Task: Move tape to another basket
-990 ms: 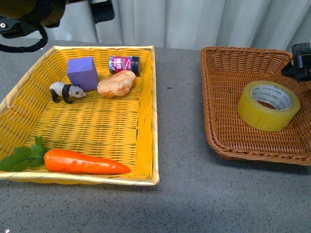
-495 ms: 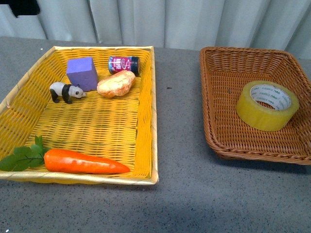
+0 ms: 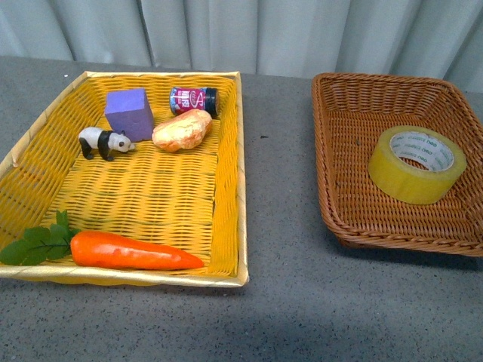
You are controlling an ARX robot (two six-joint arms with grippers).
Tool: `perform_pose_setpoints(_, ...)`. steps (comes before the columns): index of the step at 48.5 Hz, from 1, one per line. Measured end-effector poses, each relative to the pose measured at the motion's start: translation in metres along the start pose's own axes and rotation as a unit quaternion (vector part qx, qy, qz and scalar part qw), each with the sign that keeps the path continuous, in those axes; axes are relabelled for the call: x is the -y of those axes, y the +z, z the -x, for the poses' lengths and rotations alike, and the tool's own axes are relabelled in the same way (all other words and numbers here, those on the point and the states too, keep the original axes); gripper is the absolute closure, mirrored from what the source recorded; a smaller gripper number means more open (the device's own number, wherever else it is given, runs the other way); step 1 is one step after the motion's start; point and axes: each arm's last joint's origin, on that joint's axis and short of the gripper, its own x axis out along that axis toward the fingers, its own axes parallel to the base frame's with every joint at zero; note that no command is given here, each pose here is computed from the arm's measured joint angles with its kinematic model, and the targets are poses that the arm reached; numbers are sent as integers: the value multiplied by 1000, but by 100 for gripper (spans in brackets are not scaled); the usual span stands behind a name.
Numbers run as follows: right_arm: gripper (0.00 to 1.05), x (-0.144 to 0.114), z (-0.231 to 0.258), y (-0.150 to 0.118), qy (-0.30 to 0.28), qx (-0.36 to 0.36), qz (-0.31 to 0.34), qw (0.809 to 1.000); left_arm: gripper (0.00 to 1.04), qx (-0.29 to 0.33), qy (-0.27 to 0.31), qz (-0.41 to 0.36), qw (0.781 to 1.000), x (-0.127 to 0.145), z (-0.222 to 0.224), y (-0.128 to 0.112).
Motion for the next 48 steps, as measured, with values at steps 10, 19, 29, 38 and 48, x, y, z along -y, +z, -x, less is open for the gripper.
perform_pose_setpoints(10,104,0,26,-1,1,-2,-1,1000,101,-2,4,0,1000,-13,25,0)
perform_pose_setpoints(19,104,0,45,-1,1,-3,-1,1000,101,-2,1,0,1000,-13,44,0)
perform_pose_setpoints(29,104,0,59,0,1,-1,-1,1000,101,-1,1,0,1000,-13,57,0)
perform_pose_setpoints(38,104,0,70,0,1,-1,-2,1000,101,1,1,0,1000,-13,67,2)
perform_pose_setpoints(48,104,0,80,2,1,3,-2,1000,101,10,1,0,1000,-13,76,7)
